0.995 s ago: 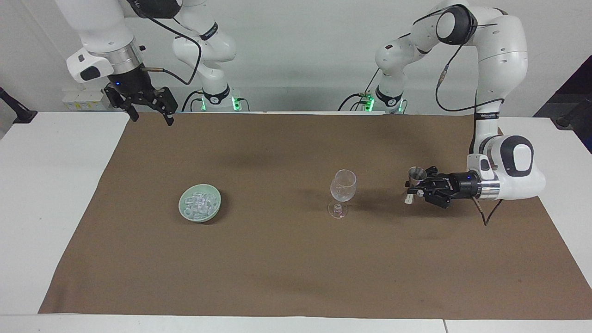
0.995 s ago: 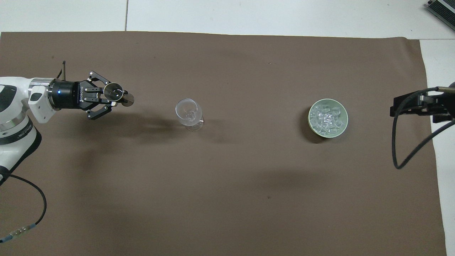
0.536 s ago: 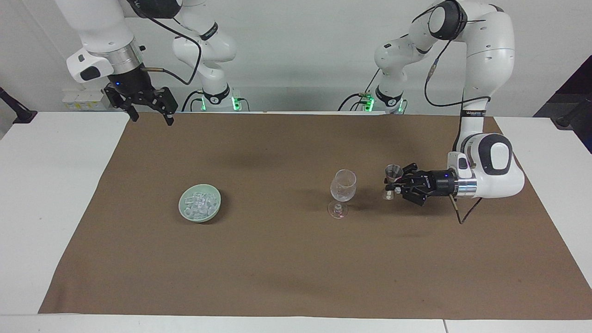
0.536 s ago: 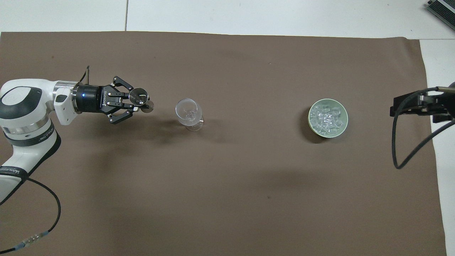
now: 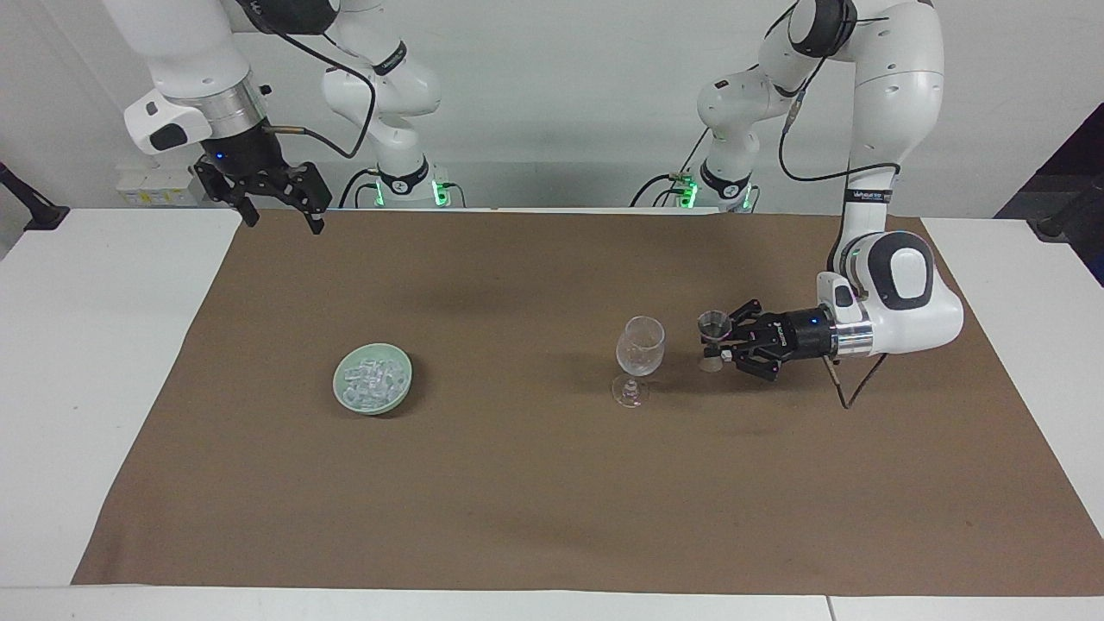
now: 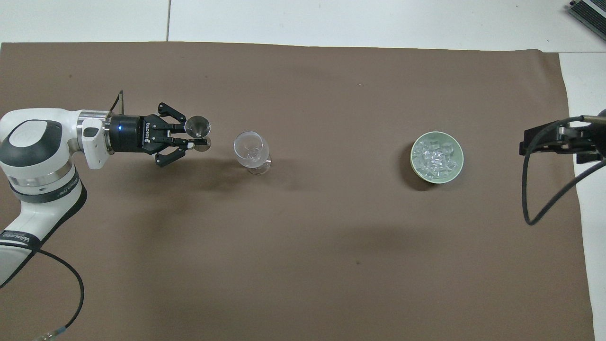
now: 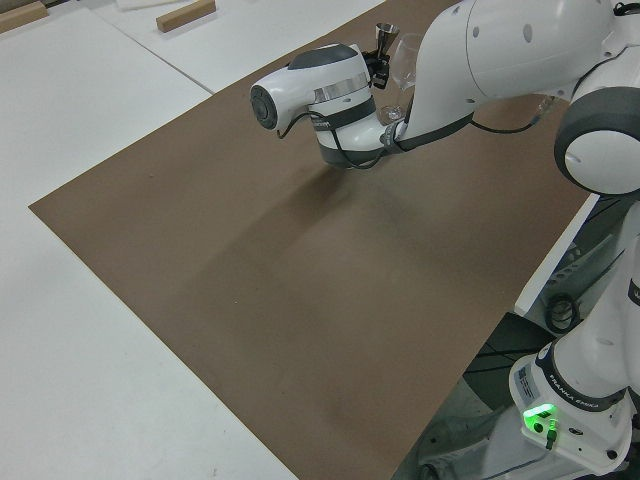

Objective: Pour wine and add ice with both arms
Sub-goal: 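Lift the metal cup with the left gripper toward the clear glass, then tilt the metal cup over the clear glass with the left gripper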

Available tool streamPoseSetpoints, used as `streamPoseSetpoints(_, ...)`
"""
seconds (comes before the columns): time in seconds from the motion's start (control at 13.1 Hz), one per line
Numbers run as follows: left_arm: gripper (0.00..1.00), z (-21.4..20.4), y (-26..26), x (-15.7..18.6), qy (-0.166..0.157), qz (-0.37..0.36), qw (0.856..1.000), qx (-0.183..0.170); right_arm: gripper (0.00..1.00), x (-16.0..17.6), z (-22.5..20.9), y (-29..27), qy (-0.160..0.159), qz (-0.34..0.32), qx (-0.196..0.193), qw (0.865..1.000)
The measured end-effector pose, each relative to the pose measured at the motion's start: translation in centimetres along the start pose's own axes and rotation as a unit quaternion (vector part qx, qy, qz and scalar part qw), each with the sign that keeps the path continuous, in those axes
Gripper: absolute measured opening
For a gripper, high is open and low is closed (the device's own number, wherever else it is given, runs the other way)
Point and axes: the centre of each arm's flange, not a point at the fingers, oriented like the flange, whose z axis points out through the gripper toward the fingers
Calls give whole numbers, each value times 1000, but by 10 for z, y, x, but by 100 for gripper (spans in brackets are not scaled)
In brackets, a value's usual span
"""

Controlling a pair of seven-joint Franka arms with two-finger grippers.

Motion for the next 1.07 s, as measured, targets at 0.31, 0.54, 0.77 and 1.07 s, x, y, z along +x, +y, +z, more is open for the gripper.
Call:
streamPoseSetpoints(0.31, 21, 17, 5, 13, -19, -5, 1000, 2, 100, 0, 0, 0, 0, 0, 0, 1000)
streamPoseSetpoints(0.54, 21, 19, 5, 16, -30, -9, 999, 12, 100, 0, 0, 0, 0, 0, 0, 1000)
streamPoseSetpoints(0.77, 21, 20, 5, 36, -46, -6, 999, 27, 100, 0, 0, 0, 0, 0, 0, 1000)
streamPoseSetpoints(1.07, 21, 21, 6, 50, -62, 0, 997, 45, 100, 0, 0, 0, 0, 0, 0, 1000)
